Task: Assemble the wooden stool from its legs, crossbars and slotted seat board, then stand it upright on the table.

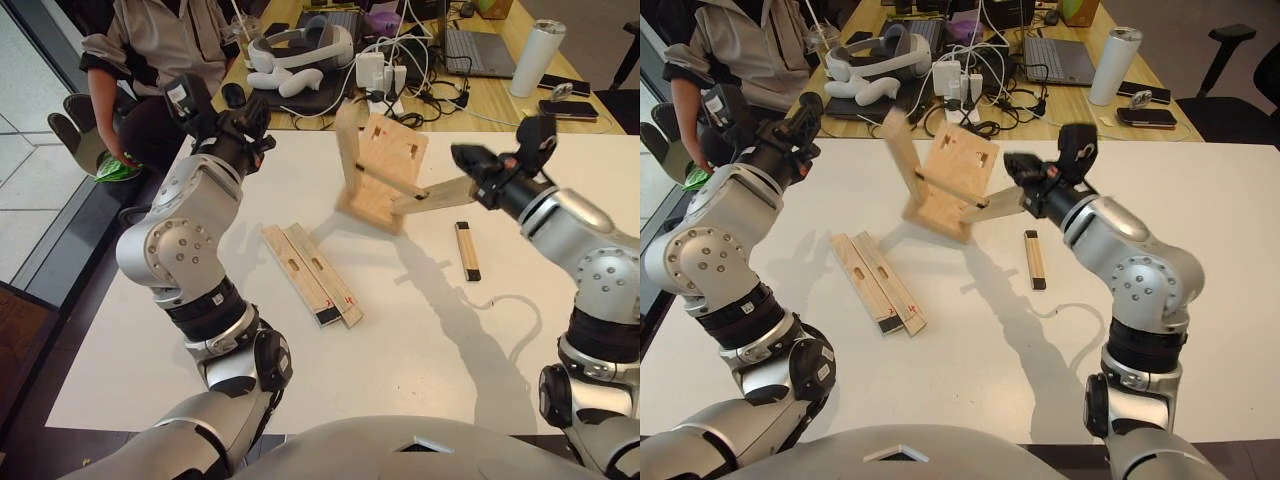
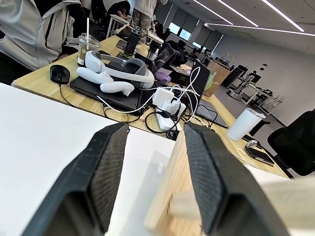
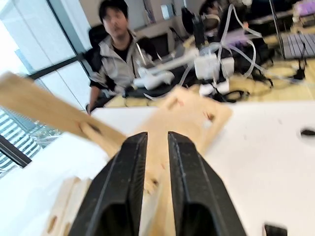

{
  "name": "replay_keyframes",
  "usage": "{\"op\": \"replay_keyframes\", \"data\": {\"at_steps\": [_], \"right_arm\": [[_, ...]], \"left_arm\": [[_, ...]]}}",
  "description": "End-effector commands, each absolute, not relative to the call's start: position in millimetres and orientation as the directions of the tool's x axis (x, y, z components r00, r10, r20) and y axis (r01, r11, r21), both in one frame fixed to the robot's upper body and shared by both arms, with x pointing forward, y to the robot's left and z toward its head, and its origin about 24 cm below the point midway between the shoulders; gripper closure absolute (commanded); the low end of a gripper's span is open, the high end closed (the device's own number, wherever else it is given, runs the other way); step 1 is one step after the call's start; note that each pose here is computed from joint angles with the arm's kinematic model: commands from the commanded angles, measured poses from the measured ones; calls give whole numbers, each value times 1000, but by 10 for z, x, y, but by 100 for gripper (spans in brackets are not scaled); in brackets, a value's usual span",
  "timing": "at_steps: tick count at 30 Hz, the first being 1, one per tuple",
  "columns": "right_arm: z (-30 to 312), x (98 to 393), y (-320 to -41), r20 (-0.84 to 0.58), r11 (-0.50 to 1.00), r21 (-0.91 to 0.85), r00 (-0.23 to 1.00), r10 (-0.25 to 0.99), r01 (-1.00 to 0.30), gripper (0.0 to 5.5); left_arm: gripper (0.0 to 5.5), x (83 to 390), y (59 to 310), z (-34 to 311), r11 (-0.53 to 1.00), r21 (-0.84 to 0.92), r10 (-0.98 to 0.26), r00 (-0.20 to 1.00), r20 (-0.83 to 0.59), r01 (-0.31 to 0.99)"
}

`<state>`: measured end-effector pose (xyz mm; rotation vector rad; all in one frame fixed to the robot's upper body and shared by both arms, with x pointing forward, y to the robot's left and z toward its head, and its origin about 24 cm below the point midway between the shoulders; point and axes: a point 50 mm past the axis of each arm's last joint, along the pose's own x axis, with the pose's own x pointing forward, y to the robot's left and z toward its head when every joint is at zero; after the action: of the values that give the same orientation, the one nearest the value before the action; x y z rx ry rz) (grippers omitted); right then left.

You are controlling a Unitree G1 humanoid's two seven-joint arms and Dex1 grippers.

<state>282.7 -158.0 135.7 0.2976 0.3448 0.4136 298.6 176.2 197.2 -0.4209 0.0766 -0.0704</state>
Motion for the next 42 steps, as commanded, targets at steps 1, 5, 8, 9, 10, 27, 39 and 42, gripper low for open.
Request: {"op": "replay_keyframes", "data": {"at_steps": [1, 5, 8, 9, 10, 27, 39, 42], "right_arm": [[1677, 2944, -1504, -91, 867, 296, 892, 443, -400, 471], [1944, 2981, -1470, 67, 854, 278, 896, 440, -440, 471], [1925, 2987, -1463, 83, 860, 269, 900, 428, -434, 471], [1898, 3000, -1483, 78, 867, 270, 907, 413, -418, 471], [1871, 3011, -1510, 71, 876, 268, 916, 396, -400, 471], [1654, 3015, -1698, 22, 935, 244, 966, 258, -256, 474], [1632, 2995, -1648, 22, 925, 264, 960, 279, -275, 474], [1631, 3000, -1651, 21, 926, 262, 961, 277, -273, 474]], "left_arm": [[341, 3005, 1757, 1954, 913, -404, -79, 994, -71, 44], [341, 3023, 1756, 1958, 912, -408, -82, 994, -68, 47], [341, 3029, 1749, 1938, 911, -409, -81, 994, -75, 44], [341, 3029, 1749, 1934, 912, -409, -81, 994, -76, 43], [341, 3035, 1748, 1936, 912, -408, -82, 994, -77, 44], [254, 3574, 1454, 1968, 943, -30, -331, 943, 45, 332], [198, 3850, 1610, 1806, 762, -22, -646, 758, -87, 647], [198, 3780, 1582, 1743, 704, -42, -708, 694, -132, 709]]}}
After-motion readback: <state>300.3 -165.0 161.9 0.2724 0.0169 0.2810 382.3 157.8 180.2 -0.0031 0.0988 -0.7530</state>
